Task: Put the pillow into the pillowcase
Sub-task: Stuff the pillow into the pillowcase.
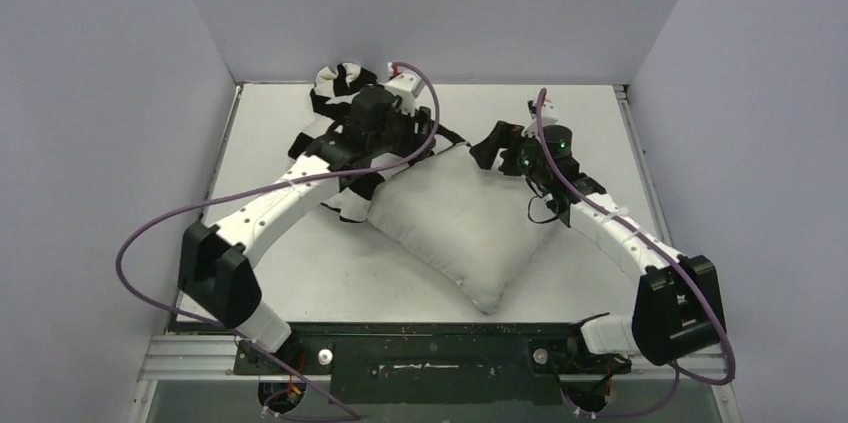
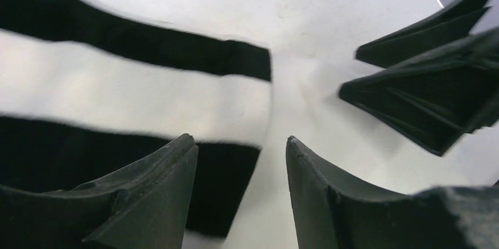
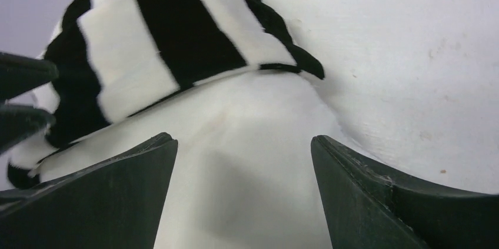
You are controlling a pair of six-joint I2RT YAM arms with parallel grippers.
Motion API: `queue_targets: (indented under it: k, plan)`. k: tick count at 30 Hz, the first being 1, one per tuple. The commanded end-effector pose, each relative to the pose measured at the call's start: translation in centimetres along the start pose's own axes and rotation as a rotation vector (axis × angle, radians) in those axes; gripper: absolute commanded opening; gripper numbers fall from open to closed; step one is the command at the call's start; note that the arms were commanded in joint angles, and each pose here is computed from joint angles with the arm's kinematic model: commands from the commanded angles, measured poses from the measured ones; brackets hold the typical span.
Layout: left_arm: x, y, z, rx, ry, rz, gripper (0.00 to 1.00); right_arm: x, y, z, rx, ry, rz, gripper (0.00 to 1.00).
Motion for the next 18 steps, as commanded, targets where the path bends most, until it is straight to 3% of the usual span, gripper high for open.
queue_targets:
  k: [1,9,18]
  plan:
    - [-0.3,6.3,2.3,-0.08,-0.048,0.029,0.55,-1.8,2.6,4.3,-0.088,0.153,-0.063,0.89]
    - [4.5,10.4,5.1,-0.13,0.033,0.064,0.57,0.2,4.9,10.9,-0.208,0.379,-0.124,1.0]
    - [6.5,10.2,6.6,-0.22,0.098,0.018,0.57,4.3,4.6,15.5,-0.327,0.627,-0.168,1.0]
Point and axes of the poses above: each gripper's point midway between its finger pads, its own y axis back along the fingers, its own z axis along the line the jaws close on, x = y × z, the point moved 5 cm from there along y, back along the fingers, and after that the axes turned 1 degree about y, right-handed, at the moved point
